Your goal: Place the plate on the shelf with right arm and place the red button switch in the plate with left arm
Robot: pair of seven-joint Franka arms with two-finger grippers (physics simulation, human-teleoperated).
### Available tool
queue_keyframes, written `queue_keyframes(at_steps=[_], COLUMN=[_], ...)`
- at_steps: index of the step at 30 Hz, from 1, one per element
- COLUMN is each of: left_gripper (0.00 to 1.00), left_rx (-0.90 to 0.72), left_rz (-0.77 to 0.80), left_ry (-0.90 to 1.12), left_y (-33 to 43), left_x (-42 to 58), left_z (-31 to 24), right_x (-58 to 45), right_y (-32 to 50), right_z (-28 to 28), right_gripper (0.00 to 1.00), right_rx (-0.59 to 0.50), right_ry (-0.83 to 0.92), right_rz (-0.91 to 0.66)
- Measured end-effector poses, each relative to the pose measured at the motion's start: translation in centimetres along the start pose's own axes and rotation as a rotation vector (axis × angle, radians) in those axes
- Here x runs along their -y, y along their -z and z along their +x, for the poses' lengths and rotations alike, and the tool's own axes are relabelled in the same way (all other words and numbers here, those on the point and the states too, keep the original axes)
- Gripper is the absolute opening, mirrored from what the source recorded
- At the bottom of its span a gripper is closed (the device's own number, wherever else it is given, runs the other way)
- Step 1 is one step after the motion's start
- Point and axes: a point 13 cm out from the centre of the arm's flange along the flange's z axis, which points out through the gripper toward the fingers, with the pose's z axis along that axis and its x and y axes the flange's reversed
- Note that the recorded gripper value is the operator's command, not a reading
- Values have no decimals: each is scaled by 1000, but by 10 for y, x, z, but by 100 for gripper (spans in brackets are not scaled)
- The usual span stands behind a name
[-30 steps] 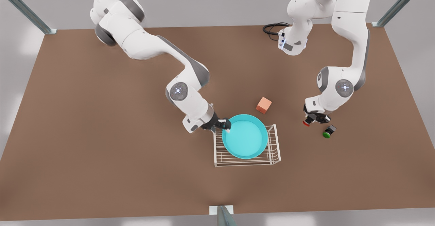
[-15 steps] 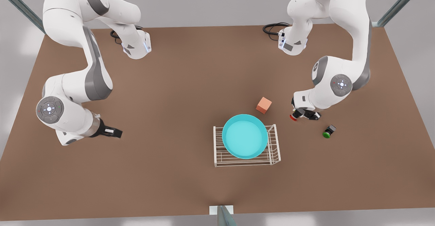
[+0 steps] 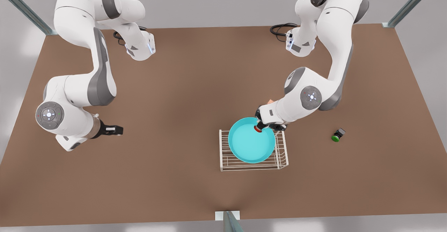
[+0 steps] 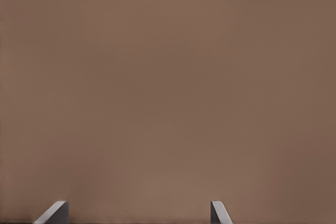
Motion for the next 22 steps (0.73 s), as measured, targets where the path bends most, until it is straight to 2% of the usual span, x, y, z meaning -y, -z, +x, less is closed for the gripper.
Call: queue_keyframes(at_steps=[6,7,8,11,14,16,19,22], left_gripper=[45,48,100,100,100,100,100,100], left_rx=[-17,-21,-21,24,121,113,56,-42], left_rz=[-21,-35,-46,-81,-149,-185,-204,-208], left_ry=[136,152,165,216,325,445,552,578], left_y=[-78,-88,-94,-72,57,97,105,78], left_x=[8,5,7,-3,-53,-132,-200,-218], left_z=[-13,-13,-14,-21,-6,26,66,93], right_x=[-6,-7,-7,-6,-6,-7,-6,-6], right_y=[0,1,1,0,0,0,0,0], right_z=[1,1,1,1,1,1,0,0], right_gripper=[100,100,100,100,100,100,100,100], right_rx=[-2,-1,-1,-1,-1,-1,-1,-1], right_ry=[78,88,98,119,139,151,166,178], right_rz=[1,1,1,1,-1,-2,-3,-3])
